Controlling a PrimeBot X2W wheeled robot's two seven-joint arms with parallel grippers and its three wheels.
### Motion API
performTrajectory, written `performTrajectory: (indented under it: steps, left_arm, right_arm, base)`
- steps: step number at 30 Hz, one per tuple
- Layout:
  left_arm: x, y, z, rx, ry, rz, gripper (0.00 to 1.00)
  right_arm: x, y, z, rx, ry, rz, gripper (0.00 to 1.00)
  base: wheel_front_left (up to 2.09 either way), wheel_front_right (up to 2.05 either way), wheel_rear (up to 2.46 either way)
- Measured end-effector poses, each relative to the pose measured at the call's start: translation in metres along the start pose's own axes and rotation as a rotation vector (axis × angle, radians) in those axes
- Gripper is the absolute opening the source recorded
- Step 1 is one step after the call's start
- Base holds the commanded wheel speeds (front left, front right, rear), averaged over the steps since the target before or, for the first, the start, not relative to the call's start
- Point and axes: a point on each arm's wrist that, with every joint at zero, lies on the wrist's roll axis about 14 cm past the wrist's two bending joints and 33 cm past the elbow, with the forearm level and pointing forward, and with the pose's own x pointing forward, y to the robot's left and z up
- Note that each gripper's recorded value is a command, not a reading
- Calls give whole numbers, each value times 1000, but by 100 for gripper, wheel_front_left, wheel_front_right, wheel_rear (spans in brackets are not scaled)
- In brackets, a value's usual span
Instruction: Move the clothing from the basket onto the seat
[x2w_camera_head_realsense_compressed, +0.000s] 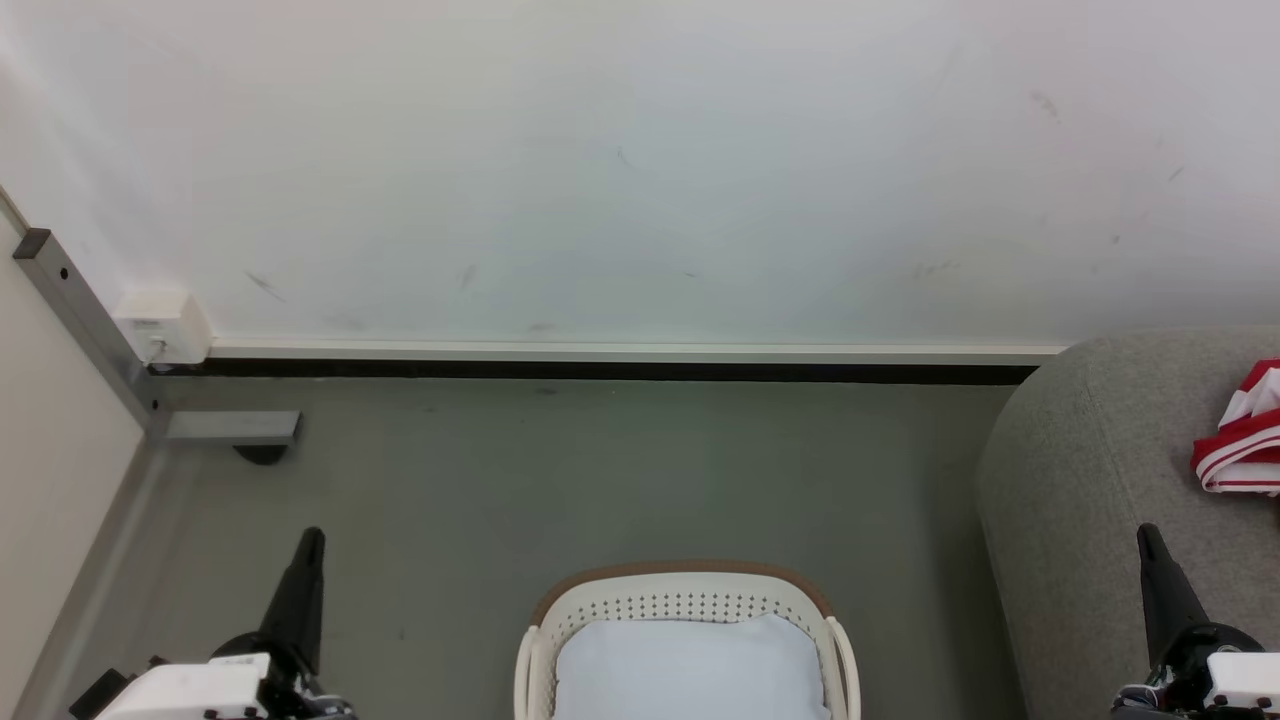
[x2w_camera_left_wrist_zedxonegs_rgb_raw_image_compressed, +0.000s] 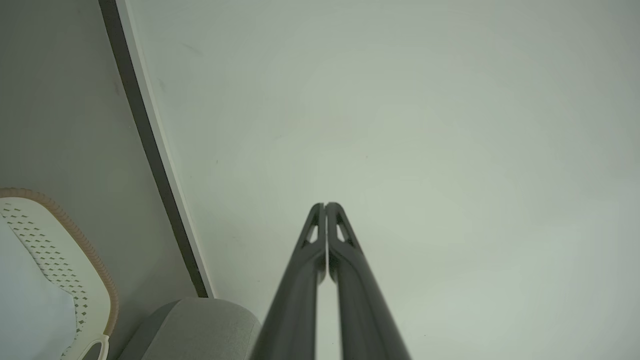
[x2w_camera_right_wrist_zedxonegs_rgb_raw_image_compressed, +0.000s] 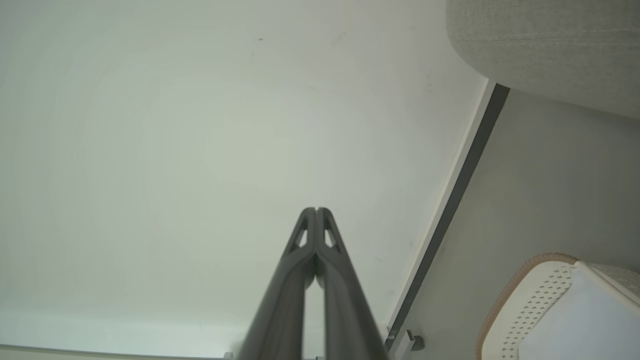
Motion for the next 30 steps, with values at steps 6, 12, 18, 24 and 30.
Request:
performTrajectory:
  steps: [6,12,18,24,30]
  left_arm:
    - [0,0,0,0,0,0,0]
    - [0,0,0,0,0,0,0]
    - [0,0,0,0,0,0,0]
    - [0,0,0,0,0,0,0]
    - [0,0,0,0,0,0,0]
  right_arm:
    - [0,0,0,-2,0,0,0]
    - [0,0,0,-3,0,0,0]
    - [0,0,1,-1,-2,1,0]
    - [0,0,1,-2,-1,1,0]
    - [0,0,1,-3,-1,1,0]
  base:
    - [0,0,0]
    - [0,0,0]
    - [0,0,0]
    - [0,0,0]
    - [0,0,0]
